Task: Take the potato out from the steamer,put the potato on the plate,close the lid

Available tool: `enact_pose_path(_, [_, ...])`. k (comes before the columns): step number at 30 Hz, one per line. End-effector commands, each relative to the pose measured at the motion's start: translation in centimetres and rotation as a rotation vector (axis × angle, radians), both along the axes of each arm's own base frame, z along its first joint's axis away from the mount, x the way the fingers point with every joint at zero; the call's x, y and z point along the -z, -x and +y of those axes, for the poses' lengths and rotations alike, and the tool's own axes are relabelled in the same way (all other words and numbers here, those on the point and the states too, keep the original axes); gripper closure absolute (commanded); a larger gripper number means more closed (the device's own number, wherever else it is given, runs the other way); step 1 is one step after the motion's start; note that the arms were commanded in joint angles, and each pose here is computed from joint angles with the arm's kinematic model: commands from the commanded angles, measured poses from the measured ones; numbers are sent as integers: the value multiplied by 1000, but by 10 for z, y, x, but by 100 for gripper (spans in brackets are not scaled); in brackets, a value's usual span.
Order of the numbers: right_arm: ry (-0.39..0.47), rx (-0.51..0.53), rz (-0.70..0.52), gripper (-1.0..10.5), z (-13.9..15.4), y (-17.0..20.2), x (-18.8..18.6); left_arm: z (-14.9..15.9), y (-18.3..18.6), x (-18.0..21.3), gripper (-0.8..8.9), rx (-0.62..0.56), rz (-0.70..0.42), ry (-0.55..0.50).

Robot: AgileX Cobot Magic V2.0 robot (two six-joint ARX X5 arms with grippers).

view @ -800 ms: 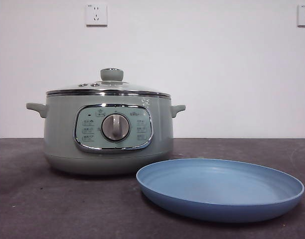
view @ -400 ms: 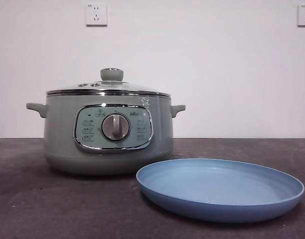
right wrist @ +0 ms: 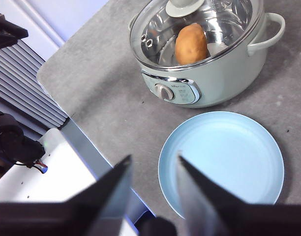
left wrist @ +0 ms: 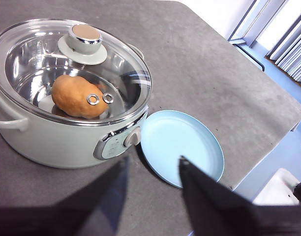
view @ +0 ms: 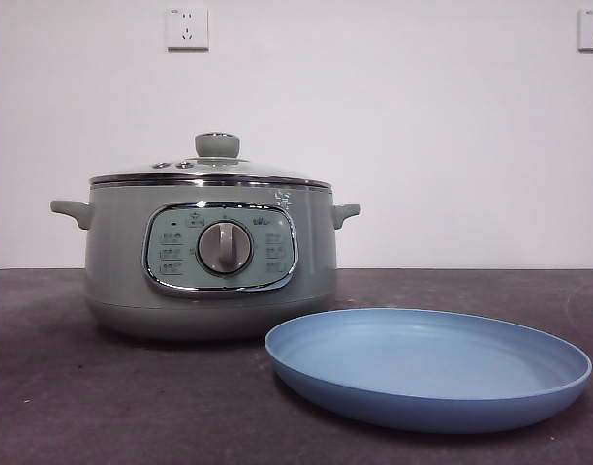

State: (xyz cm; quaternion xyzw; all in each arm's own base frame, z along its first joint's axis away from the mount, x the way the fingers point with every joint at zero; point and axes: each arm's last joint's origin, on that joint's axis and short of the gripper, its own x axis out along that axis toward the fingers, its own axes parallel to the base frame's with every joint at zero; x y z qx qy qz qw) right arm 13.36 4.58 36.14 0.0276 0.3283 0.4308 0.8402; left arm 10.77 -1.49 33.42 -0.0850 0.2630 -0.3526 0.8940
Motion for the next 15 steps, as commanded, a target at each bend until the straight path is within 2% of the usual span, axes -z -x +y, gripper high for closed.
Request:
enact_pose_path(1, [-10, 13, 11, 283, 0, 0, -1, 0, 0, -2, 165, 6, -19, -3])
enact_pose_path(10, [-12, 15, 14, 286, 0, 0, -1, 0, -5, -8, 165, -46, -72, -7])
enact_pose_path(15, [-12, 15, 14, 286, 0, 0, -1, -3, -19, -14, 165, -22, -89, -11])
